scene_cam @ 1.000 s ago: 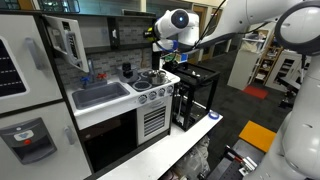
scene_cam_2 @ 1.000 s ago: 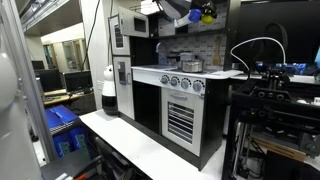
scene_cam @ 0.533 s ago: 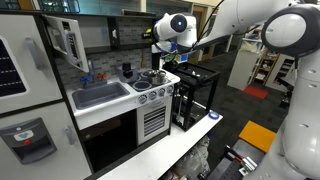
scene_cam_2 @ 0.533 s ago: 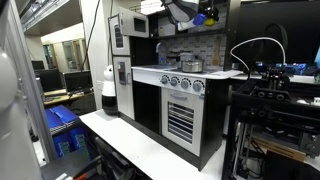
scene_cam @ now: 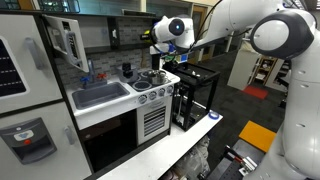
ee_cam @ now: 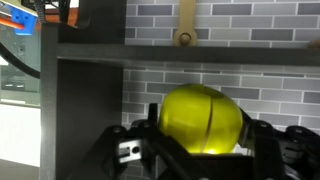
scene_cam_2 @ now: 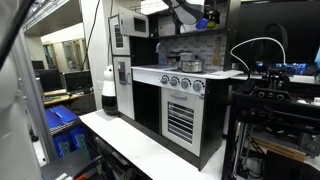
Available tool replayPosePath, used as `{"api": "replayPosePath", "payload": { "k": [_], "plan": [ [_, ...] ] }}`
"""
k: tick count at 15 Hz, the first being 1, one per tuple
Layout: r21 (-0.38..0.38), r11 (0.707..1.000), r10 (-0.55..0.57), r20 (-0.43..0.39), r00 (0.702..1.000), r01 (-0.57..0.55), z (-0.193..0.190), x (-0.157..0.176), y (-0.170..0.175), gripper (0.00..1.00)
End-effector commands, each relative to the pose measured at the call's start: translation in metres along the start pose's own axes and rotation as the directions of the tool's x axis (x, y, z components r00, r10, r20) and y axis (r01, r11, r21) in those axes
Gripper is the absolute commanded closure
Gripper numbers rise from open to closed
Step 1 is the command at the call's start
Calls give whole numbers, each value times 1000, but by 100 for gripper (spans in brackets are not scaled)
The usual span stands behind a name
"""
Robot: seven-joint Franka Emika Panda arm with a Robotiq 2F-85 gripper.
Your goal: Open the oven door and remove the yellow object.
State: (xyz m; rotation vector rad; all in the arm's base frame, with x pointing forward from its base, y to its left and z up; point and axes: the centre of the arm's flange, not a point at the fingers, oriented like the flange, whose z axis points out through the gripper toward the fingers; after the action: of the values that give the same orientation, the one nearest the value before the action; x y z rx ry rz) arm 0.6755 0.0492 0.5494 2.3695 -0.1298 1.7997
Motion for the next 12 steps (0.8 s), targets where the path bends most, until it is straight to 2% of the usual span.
{"api": "replayPosePath", "payload": {
  "k": [1, 6, 7, 8, 12],
  "plan": [
    [31, 999, -10, -40, 999, 12, 8, -4, 2, 56],
    [35, 999, -11, -52, 999, 13, 8, -5, 1, 56],
    [34, 999, -10, -52, 999, 12, 8, -6, 1, 37],
    [32, 999, -7, -52, 999, 9, 8, -7, 2, 8],
    [33, 999, -5, -57, 998, 7, 6, -9, 2, 0]
  ]
}}
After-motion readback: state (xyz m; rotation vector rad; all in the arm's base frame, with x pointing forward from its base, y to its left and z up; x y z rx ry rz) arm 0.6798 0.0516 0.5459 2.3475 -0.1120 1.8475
